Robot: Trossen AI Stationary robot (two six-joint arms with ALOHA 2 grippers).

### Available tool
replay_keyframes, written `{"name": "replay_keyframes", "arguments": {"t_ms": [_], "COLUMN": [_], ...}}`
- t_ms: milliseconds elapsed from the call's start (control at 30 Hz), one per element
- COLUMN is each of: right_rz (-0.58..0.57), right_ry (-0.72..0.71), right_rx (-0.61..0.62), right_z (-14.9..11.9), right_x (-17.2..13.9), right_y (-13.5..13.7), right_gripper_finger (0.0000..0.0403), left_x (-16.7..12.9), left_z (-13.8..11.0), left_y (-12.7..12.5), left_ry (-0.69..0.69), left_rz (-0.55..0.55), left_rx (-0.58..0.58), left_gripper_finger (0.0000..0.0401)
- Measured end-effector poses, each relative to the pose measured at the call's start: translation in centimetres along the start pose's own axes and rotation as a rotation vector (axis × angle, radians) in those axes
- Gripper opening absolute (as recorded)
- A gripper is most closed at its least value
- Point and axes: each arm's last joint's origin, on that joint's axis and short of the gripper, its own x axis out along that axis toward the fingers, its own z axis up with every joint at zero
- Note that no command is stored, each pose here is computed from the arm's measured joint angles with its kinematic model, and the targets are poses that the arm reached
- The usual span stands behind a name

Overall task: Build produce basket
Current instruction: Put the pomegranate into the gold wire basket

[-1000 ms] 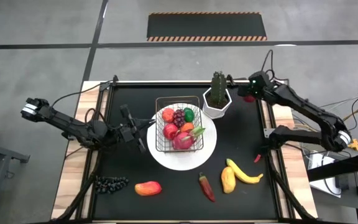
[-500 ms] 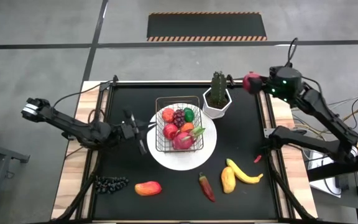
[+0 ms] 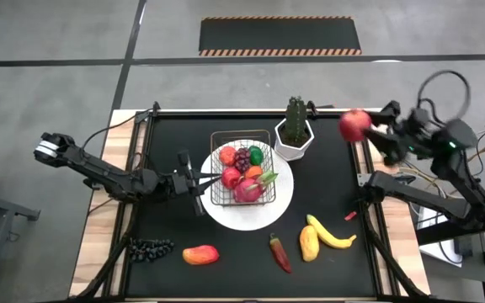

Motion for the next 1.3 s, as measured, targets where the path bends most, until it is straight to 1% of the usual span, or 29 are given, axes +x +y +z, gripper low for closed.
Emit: {"name": "replay_keyframes", "arguments": {"t_ms": [33, 67, 100, 167, 200, 267, 333, 367, 433, 567, 800, 933, 1000, 1067, 1167, 1300], "right_rz": [0.069, 0.112, 0.139, 0.177, 0.206, 0.238, 0.247, 0.261, 0.288, 0.37, 0.449, 0.462, 0.45, 0.422, 0.358, 0.325], "right_ry": [-0.036, -0.068, -0.084, -0.066, -0.097, -0.141, -0.116, -0.13, -0.091, -0.146, -0.16, -0.138, -0.117, -0.102, -0.081, -0.035], "right_rx": [-0.016, -0.028, -0.033, -0.022, -0.024, -0.017, -0.008, -0.017, -0.021, -0.073, -0.155, -0.226, -0.27, -0.313, -0.386, -0.459], "right_z": [-0.3, -0.8, -1.6, -4.1, -4.6, -5.9, -7.9, -8.5, -10.6, -11.6, -11.5, -12.6, -13.4, -14.1, -15.1, -16.5], "right_x": [0.1, 0.5, 1.0, 2.2, 2.5, 3.4, 4.9, 5.6, 7.1, 8.2, 9.8, 10.8, 11.3, 11.7, 12.4, 13.2], "right_y": [0.1, -0.1, -0.3, -1.1, -1.1, -1.4, -1.9, -2.0, -2.1, -1.1, 1.2, 2.7, 3.5, 4.5, 5.9, 7.4], "right_gripper_finger": [0.0253, 0.0253, 0.0253, 0.0253, 0.0253, 0.0253, 0.0253, 0.0253, 0.0253, 0.0253, 0.0253, 0.0253, 0.0253, 0.0253, 0.0253, 0.0253], "left_x": [0.0, 0.1, 0.1, 0.2, 0.2, 0.2, 0.2, 0.2, 0.2, 0.2, 0.2, 0.2, 0.2, 0.2, 0.2, 0.5], "left_z": [0.0, -0.1, -0.1, -0.1, -0.1, -0.1, -0.1, 0.0, 0.0, 0.1, 0.1, 0.4, 0.5, 0.5, 0.6, 0.4], "left_y": [0.0, -0.1, -0.1, -0.1, -0.1, -0.1, -0.1, -0.1, -0.1, -0.1, 0.0, 0.1, 0.1, 0.0, -0.1, -0.5], "left_ry": [0.001, 0.002, 0.003, -0.004, -0.005, -0.012, -0.011, -0.014, -0.022, -0.023, -0.029, -0.055, -0.063, -0.078, -0.101, -0.121], "left_rz": [0.0, -0.001, -0.001, 0.001, 0.003, 0.005, 0.005, 0.007, 0.01, 0.011, 0.017, 0.027, 0.023, -0.006, -0.064, -0.083], "left_rx": [0.001, 0.002, 0.002, -0.003, -0.004, -0.009, -0.008, -0.01, -0.016, -0.017, -0.023, -0.064, -0.069, -0.09, -0.116, -0.151], "left_gripper_finger": [0.001, 0.001, 0.001, 0.001, 0.001, 0.001, 0.001, 0.001, 0.001, 0.001, 0.001, 0.001, 0.0013, 0.002, 0.0042, 0.0096]}}
